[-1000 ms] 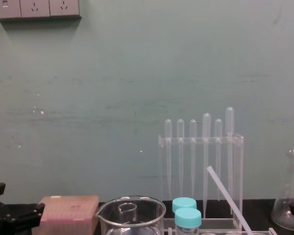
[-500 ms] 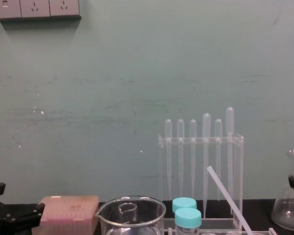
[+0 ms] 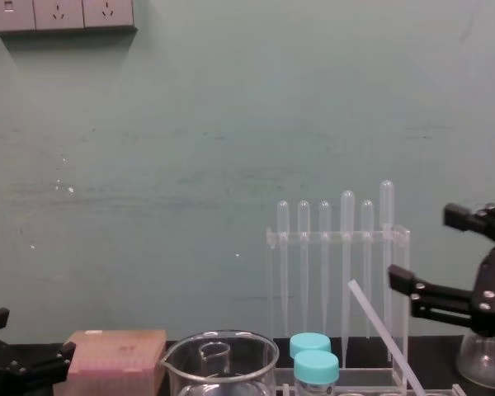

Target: Pick up the stirring rod with one hand, then place it down.

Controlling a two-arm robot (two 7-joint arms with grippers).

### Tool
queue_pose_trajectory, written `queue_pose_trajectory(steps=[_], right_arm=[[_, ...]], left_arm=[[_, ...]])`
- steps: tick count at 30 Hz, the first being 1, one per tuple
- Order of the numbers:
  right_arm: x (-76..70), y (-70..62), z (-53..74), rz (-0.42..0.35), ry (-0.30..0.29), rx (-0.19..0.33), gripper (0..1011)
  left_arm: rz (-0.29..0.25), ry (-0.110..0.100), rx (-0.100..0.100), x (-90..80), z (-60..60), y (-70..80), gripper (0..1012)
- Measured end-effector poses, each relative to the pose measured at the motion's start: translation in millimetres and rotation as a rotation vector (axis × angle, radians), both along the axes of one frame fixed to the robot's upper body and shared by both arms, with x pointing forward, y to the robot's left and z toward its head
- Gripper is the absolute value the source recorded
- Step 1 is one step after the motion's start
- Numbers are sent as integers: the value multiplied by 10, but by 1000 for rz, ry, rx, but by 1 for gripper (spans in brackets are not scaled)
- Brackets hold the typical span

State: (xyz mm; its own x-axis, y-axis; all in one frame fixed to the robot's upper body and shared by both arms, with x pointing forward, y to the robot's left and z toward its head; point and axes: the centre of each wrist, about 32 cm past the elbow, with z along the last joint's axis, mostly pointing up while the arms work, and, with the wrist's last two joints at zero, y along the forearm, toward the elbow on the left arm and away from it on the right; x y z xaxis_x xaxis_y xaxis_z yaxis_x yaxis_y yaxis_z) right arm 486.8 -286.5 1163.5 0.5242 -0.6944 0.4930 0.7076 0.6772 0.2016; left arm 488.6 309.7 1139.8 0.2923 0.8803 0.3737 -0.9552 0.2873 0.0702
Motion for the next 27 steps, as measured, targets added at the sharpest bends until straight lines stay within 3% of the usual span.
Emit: queue_pose_trajectory(steps=[3, 9, 10, 13, 17, 27], right_arm=[[77, 4, 11, 53, 90, 54, 1003], [321, -45, -39, 161, 410, 222, 1003], [321, -45, -39, 161, 410, 222, 1003], [420, -56, -44, 195, 523, 252, 1003], [480, -53, -48, 209, 599, 249, 1003], [553, -30, -29, 192, 682, 218, 1003]], left_arm=[[0, 0, 0, 0, 0, 0, 1000], [0, 0, 0, 0, 0, 0, 1000], [0, 0, 0, 0, 0, 0, 1000], [0, 0, 0, 0, 0, 0, 1000], [0, 0, 0, 0, 0, 0, 1000], [0, 0, 0, 0, 0, 0, 1000]])
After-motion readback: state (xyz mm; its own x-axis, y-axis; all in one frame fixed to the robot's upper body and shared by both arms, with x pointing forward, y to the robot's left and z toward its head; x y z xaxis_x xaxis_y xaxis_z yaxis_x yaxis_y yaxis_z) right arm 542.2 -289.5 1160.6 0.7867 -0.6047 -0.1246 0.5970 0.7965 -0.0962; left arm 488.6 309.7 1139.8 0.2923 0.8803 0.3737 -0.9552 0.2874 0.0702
